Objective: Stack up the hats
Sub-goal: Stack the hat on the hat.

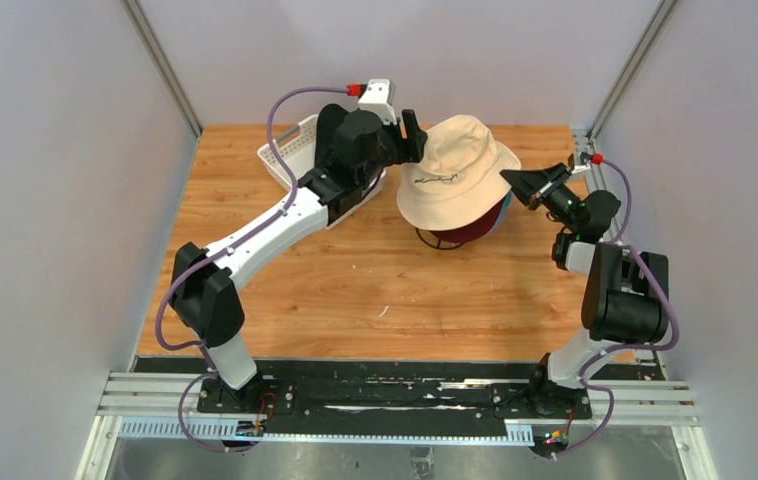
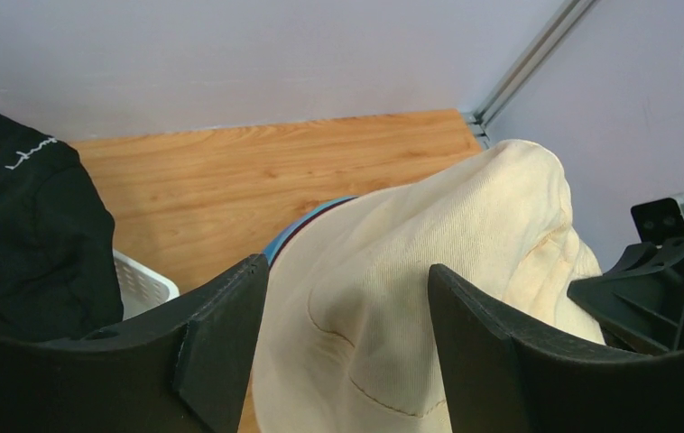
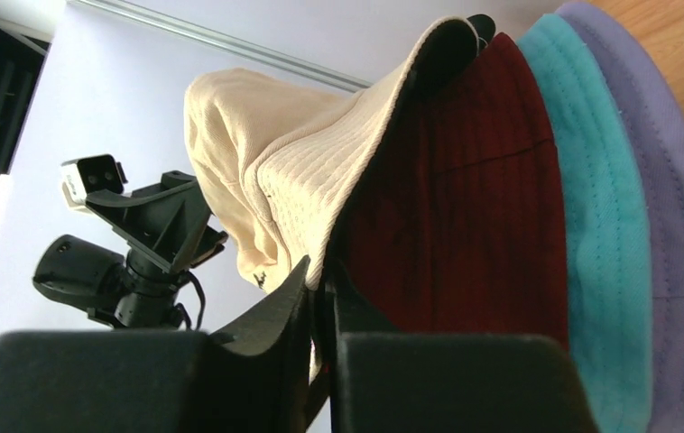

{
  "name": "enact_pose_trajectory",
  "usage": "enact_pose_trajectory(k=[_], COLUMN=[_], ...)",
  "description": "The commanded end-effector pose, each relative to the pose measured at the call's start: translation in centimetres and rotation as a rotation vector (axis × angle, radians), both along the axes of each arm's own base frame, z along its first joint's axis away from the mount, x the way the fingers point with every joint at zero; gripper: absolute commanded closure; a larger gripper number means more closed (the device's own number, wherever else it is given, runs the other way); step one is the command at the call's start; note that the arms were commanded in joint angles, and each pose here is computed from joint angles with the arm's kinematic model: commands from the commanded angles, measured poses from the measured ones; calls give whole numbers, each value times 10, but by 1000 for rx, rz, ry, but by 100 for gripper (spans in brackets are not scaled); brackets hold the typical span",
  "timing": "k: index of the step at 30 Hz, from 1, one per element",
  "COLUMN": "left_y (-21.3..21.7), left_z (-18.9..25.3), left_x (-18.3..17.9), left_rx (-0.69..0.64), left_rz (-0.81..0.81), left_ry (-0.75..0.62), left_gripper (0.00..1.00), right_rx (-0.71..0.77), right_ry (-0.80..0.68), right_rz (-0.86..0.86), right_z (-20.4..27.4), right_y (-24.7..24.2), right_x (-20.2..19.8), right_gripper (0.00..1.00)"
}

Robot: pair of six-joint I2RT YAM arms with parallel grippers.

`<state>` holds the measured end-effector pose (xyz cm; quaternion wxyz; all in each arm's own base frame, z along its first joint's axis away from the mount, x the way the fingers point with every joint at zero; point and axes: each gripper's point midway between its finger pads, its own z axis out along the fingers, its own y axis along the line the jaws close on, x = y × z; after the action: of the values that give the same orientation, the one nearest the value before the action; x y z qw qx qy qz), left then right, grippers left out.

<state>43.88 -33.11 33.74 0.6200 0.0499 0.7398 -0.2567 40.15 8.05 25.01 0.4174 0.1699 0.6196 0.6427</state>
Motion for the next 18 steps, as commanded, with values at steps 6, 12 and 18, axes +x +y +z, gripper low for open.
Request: enact_pose_trajectory(k=[6,12,18], left_y=[-8,-16,-15], left_z=[-6,-26,-32], left_x=[5,6,6], left_rx=[-28,-41,-43], left_rz=[-28,-49,-41], left_ry=[-5,29,38], left_gripper=[31,32,32], right_rx=[-194,-359,-408], right_ry=[13,118,197], right_rz=[-58,-139,-166], right_z=[-17,-46,-77], right_y=[-5,-19,-27], right_x=[-12,-15,-13], right_gripper=[99,99,99])
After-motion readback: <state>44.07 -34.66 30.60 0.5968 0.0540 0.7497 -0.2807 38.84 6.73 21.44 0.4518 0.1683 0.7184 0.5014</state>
